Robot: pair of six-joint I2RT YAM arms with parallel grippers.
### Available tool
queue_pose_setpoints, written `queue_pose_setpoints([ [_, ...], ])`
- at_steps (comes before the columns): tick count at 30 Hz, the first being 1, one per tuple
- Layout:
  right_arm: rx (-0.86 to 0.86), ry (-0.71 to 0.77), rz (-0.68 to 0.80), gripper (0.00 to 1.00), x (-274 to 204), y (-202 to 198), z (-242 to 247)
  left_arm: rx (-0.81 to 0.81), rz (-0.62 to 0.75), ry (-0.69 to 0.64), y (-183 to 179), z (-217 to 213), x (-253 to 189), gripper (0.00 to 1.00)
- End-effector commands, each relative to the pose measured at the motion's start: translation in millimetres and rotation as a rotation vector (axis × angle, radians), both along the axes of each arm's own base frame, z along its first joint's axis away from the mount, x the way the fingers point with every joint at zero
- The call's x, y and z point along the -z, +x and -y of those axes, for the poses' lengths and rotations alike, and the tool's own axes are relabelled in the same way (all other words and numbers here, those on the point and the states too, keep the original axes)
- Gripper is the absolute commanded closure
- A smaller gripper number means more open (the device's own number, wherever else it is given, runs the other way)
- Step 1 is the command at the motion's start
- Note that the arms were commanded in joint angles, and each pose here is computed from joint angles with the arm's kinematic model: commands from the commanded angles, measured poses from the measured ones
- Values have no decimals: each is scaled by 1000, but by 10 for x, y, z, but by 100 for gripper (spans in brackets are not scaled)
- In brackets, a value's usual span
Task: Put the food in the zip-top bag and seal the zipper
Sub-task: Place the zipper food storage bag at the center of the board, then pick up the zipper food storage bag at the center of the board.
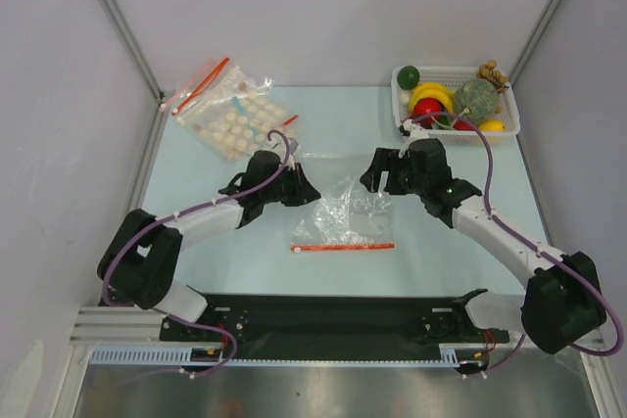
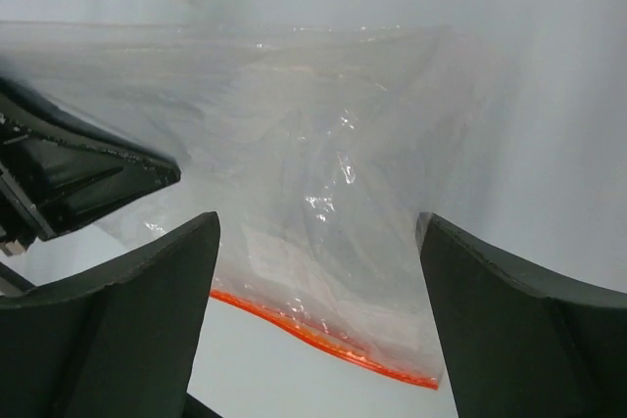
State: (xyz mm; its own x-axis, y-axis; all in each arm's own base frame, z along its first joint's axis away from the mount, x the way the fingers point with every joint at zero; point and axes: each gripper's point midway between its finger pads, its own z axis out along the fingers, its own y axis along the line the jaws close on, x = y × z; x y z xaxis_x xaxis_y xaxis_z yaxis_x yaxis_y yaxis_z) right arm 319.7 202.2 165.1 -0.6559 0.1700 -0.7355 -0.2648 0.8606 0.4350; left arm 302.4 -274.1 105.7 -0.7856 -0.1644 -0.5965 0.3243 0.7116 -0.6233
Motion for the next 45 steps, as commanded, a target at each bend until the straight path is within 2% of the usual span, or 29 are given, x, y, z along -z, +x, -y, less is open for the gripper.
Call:
queue_pose_setpoints([
  [1, 11, 12, 106, 12, -299, 34, 5, -30, 54, 19, 231, -55, -147, 81],
  [2, 26, -3, 113, 11, -308, 28, 36, -58, 48, 54, 254, -117, -104, 54],
  [4, 28, -15, 124, 7, -301, -6, 33, -77, 77, 70, 270, -167, -183, 42],
  [5, 34, -18, 130, 6, -304, -5, 41, -101, 87, 86, 290, -221, -198, 33],
  [7, 35, -21, 122, 6, -264, -3, 31, -141, 124, 116, 299, -330, -284, 24],
  [13, 26, -36, 76, 10, -128, -12, -6, -201, 211, 195, 275, -513, -498, 20],
  [17, 75, -46, 46, 11, -68, -56, 49, -216, 299, 346, 229, -472, -640, 20],
  [21, 210, -22, 17, 8, -19, 16, 217, -51, 363, 404, -19, -89, -742, 15],
  [22, 230, -12, 20, 7, -35, 34, 258, 3, 380, 393, -84, 14, -767, 0],
  [25, 316, 35, 31, 7, -84, 63, 463, 128, 455, 437, -240, 219, -748, 0],
  [29, 422, 94, 67, 8, -158, 51, 775, 279, 486, 559, -415, 452, -502, 0],
  [34, 567, 190, 95, 9, -211, 4, 1169, 398, 527, 822, -534, 661, -104, 0],
  [37, 624, 248, 130, 8, -307, -24, 1330, 493, 535, 913, -650, 790, 109, 1],
  [41, 634, 287, 137, 9, -312, -55, 1425, 620, 554, 981, -851, 942, 320, 0],
  [45, 626, 299, 129, 9, -298, -52, 1440, 636, 568, 1021, -895, 989, 377, 0],
])
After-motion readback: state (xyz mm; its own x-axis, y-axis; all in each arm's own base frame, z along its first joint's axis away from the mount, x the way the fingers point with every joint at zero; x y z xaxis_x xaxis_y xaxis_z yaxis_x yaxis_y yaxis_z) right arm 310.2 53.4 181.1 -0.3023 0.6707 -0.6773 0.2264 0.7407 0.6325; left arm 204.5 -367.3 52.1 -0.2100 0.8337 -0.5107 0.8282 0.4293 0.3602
